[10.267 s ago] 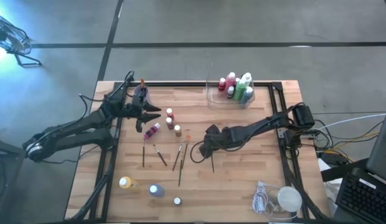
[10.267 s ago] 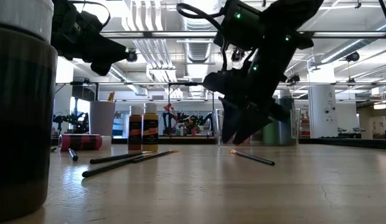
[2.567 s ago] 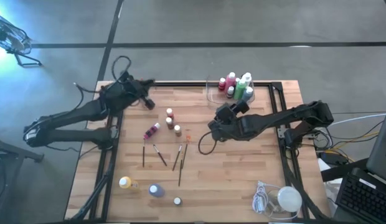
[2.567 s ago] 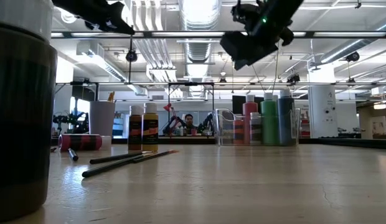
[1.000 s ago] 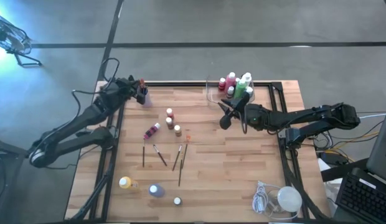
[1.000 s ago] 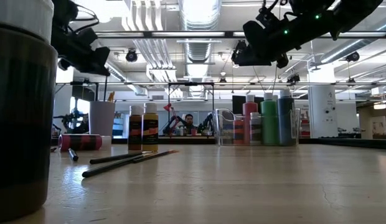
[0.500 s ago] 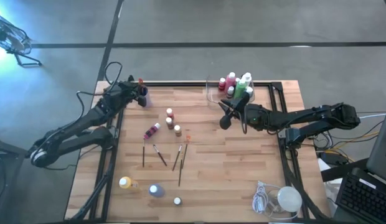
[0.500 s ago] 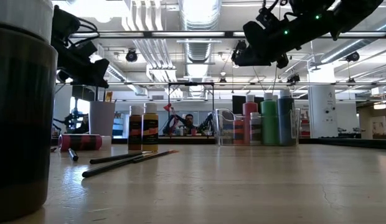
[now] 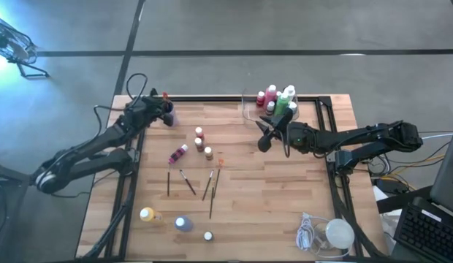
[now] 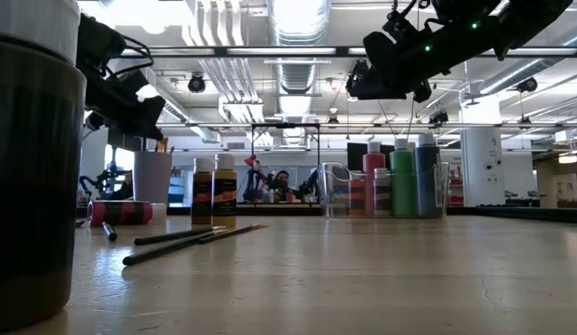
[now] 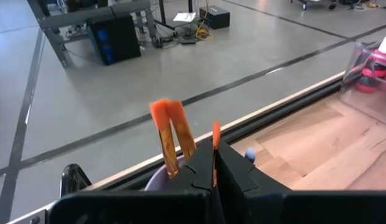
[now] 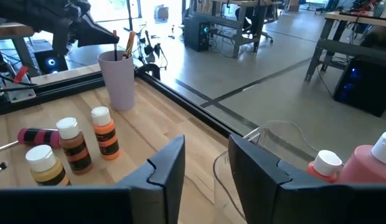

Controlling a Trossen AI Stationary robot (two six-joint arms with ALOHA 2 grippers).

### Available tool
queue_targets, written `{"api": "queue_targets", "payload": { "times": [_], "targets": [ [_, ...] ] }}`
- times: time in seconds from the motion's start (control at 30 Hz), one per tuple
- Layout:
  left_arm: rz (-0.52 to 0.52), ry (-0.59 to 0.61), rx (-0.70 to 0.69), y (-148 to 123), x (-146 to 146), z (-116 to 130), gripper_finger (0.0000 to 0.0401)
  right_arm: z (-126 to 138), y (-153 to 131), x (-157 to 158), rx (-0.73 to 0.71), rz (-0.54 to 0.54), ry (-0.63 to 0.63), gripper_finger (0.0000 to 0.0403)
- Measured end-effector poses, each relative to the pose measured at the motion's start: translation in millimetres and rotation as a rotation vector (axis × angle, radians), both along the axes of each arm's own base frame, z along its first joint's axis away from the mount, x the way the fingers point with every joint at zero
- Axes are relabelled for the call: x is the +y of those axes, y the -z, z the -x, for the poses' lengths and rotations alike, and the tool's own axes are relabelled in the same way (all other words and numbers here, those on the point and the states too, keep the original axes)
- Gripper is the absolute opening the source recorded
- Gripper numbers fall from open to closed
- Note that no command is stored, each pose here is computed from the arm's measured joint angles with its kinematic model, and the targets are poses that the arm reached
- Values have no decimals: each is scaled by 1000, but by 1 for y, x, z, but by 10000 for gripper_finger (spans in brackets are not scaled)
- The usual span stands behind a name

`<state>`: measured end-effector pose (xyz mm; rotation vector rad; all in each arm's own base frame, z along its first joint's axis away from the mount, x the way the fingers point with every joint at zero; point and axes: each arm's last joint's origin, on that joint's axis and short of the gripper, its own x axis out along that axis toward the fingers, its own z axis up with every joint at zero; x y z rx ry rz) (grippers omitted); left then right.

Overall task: Pick & Place Paint Supplies
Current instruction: Put the gold paint brush into the violet cup, then put the pink paint bottle into the transparent bin

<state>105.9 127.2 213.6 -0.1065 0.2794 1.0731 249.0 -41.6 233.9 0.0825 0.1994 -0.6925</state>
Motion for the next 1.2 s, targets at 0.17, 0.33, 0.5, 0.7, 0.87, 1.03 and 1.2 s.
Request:
{"api": "queue_targets", "payload": {
  "times": [0.17,0.33,0.5,0.7,0.87,1.03,1.2],
  "targets": [
    [23,-2,17,4,3,-2,5,0,0,0,1,0,0,138],
    [31,-8,19,6,4,-3,9,0,2,0,16,-2,0,150],
    [33,-8,20,6,4,-3,34,0,2,0,17,-2,0,158],
    [38,-10,13,6,4,-3,60,0,2,0,18,-2,0,165],
    [42,11,12,6,3,-3,93,0,2,0,19,-2,0,165],
    [11,17,-13,-11,4,-4,111,0,2,0,20,-2,0,149],
    [-22,46,-51,-36,1,-3,110,0,2,0,20,-2,0,130]
  ]
}}
